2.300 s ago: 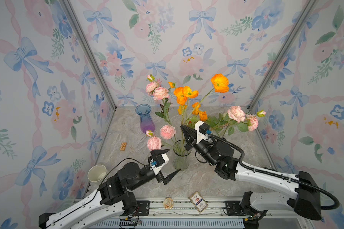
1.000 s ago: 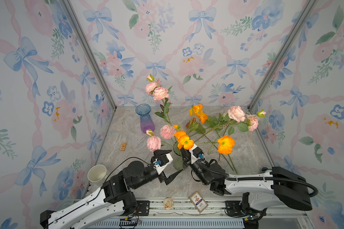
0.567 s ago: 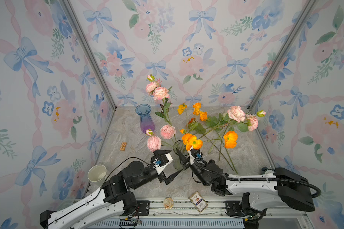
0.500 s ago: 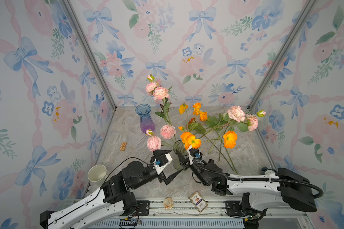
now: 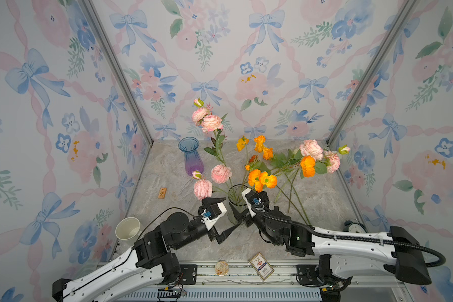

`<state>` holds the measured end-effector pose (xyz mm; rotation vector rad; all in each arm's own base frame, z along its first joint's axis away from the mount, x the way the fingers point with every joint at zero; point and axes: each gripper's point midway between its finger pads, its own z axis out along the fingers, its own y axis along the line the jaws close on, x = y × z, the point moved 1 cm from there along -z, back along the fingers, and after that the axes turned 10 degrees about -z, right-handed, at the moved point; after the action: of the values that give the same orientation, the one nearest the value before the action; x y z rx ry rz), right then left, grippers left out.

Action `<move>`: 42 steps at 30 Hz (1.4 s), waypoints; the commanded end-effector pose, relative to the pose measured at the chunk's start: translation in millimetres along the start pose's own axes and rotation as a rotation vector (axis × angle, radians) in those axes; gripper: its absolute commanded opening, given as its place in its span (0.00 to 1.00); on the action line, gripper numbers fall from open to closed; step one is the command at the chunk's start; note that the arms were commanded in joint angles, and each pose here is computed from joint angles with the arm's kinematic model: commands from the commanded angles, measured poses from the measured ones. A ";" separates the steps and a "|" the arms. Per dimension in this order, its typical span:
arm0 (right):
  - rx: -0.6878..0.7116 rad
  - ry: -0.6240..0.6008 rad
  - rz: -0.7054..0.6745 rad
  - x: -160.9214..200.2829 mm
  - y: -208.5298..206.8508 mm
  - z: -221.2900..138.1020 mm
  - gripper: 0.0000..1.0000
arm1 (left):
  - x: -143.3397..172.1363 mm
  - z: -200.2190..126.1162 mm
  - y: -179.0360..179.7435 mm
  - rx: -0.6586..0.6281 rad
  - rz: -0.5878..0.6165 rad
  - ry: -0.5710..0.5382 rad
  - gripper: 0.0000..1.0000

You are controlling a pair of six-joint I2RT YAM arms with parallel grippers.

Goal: Arrange flowers in a vase
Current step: Place the flower in the vase.

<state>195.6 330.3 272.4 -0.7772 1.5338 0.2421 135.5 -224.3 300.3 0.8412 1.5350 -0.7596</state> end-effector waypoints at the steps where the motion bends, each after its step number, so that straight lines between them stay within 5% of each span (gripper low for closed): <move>1: -0.046 0.059 -0.003 -1.6 2.6 -7.8 0.99 | 2.6 0.4 0.3 0.004 -0.008 0.003 0.98; 42: -0.084 0.313 -0.064 89.7 4.9 -53.8 0.97 | 2.4 0.5 1.9 0.005 -0.008 0.003 0.98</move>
<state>158.0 282.9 206.8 -0.9549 1.7618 0.1818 134.9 -224.8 300.1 0.8521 1.5327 -0.7741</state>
